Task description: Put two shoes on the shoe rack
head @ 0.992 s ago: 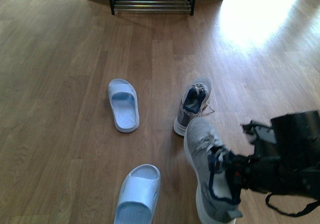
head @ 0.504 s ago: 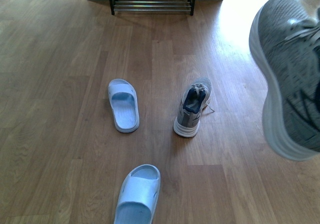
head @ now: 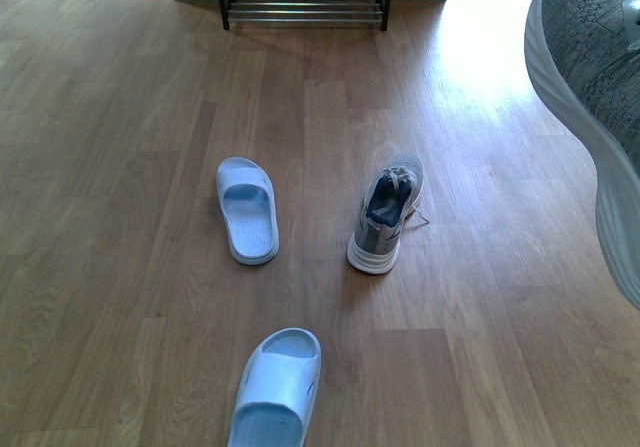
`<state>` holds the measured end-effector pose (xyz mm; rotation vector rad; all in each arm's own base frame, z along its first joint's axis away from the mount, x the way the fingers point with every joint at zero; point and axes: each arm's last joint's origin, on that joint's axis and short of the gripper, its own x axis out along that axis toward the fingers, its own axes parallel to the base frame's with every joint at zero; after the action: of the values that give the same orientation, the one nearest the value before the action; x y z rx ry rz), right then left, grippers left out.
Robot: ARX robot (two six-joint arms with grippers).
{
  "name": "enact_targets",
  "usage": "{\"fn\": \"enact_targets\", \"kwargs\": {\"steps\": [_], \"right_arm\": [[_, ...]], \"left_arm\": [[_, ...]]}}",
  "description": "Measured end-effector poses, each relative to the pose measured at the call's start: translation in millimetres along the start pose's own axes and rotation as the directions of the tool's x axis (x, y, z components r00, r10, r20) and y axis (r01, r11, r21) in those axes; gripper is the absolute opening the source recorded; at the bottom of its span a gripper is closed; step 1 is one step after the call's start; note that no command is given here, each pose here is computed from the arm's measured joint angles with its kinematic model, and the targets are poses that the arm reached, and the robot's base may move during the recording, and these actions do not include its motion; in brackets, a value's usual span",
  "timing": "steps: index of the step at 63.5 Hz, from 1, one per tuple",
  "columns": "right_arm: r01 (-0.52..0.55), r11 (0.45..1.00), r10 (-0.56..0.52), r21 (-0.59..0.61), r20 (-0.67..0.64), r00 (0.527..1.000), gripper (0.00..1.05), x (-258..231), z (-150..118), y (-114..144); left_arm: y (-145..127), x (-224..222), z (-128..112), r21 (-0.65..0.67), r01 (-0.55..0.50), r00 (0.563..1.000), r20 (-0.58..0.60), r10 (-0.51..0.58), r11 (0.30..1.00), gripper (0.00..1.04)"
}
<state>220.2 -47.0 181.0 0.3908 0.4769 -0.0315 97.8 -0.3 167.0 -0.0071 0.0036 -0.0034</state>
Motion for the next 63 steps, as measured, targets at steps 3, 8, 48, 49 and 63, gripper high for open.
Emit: {"fn": "enact_targets", "kwargs": {"steps": [3,8,48,49,63], "right_arm": [[0.001,1.000,-0.001,0.000,-0.001,1.000,0.01,0.0,-0.5,-0.2],[-0.001,1.000,0.001,-0.001,-0.003,1.000,0.01,0.1,-0.8,0.0],[-0.001,1.000,0.001,-0.002,-0.004,1.000,0.01,-0.2,-1.3,-0.4],[-0.001,1.000,0.001,-0.002,-0.004,1.000,0.01,-0.2,-1.3,-0.4],[0.001,1.000,-0.001,-0.002,-0.003,1.000,0.01,-0.2,-1.2,-0.5]], "left_arm": [[0.0,0.0,0.0,0.000,0.000,1.000,0.000,0.000,1.000,0.95],[0.1,0.0,0.0,0.000,-0.003,1.000,0.000,0.003,1.000,0.95],[0.0,0.0,0.0,0.000,0.000,1.000,0.000,0.000,1.000,0.95],[0.0,0.0,0.0,0.000,0.000,1.000,0.000,0.000,1.000,0.95],[0.0,0.0,0.0,0.000,0.000,1.000,0.000,0.000,1.000,0.95]]}}
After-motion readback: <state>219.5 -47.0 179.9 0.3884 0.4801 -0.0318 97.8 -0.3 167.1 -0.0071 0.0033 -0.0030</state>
